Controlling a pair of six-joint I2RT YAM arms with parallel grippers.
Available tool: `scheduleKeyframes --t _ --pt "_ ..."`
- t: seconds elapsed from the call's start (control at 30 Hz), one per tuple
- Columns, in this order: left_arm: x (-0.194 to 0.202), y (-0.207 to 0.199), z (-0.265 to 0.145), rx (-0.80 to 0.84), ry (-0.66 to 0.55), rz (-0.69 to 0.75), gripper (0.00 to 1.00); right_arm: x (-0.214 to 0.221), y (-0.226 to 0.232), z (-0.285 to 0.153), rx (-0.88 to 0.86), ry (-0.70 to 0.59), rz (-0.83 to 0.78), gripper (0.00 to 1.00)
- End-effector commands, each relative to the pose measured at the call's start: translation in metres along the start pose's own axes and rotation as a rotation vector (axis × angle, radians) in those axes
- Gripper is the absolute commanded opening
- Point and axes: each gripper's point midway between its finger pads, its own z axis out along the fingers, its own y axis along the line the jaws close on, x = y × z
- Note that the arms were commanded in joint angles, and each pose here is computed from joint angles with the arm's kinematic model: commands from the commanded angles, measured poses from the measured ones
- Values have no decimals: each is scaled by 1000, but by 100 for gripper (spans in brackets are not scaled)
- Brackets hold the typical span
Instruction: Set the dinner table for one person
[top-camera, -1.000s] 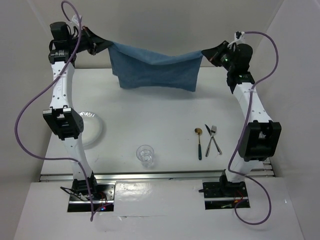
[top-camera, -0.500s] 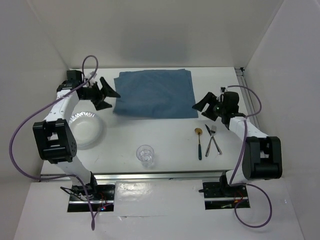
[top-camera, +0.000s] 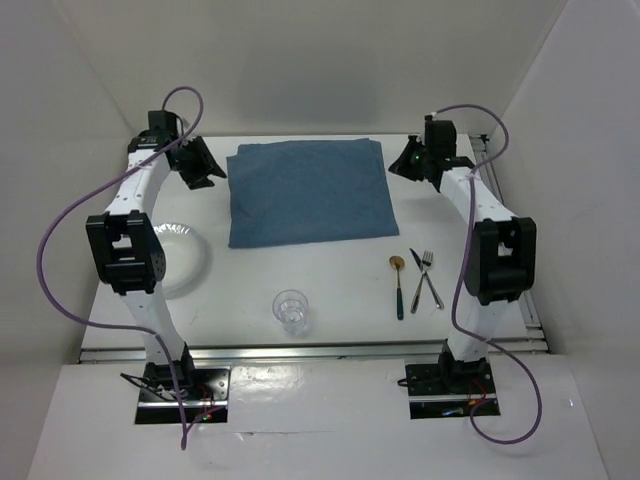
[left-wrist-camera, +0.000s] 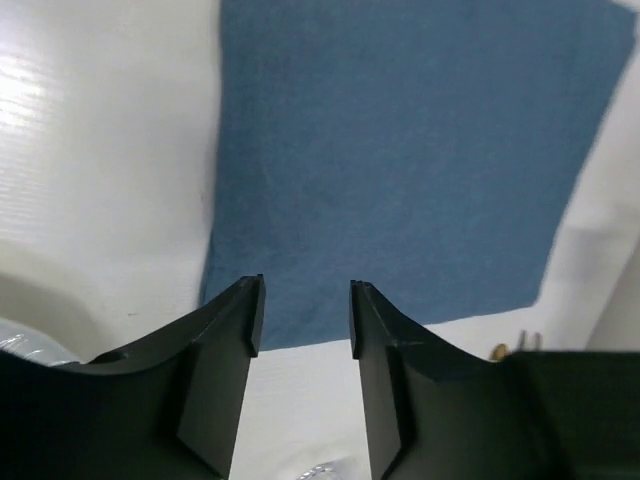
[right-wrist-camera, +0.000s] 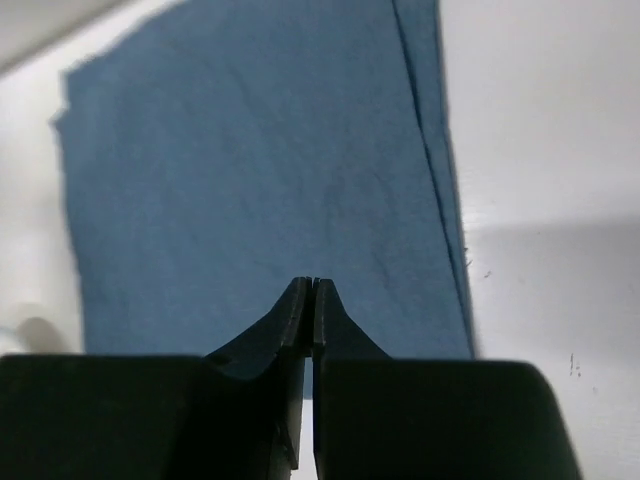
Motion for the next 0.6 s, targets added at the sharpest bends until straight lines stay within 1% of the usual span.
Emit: scheduleKeyframes --t 0.0,0.03,0.07,0.1,0.13,0.2,0.23,0.27,0.3,0.33,0.37,0.4,0.43,0.57 --pt "21 13 31 -102 61 -20 59 26 -30 21 152 125 -9 3" --pt "27 18 41 -124 79 -20 64 27 -32 26 158 135 -7 3" --pt "31 16 49 -128 101 -15 66 32 -31 36 164 162 -9 10" --pt "33 17 48 -134 111 -19 66 34 -34 39 173 179 -5 10" --pt "39 16 53 -135 125 -13 69 39 -37 43 183 198 -2 17" --pt "50 21 56 -158 151 -3 73 53 -49 49 219 248 -2 28" --pt "63 23 57 -165 175 -1 75 56 -45 50 213 253 -8 39" --pt "69 27 58 -171 184 -3 77 63 -52 50 234 264 -8 44" --pt "75 25 56 -166 190 14 78 69 -57 50 252 275 -7 46" --pt "93 33 59 -190 222 16 78 78 -61 45 260 289 -4 47" --pt "98 38 62 -195 231 13 78 86 -65 45 267 300 7 50" --pt "105 37 63 -201 235 24 78 89 -64 43 257 303 8 55" --pt "115 42 66 -218 250 30 78 100 -71 42 268 323 12 57" --pt "122 51 78 -255 261 29 72 120 -80 41 277 359 20 57"
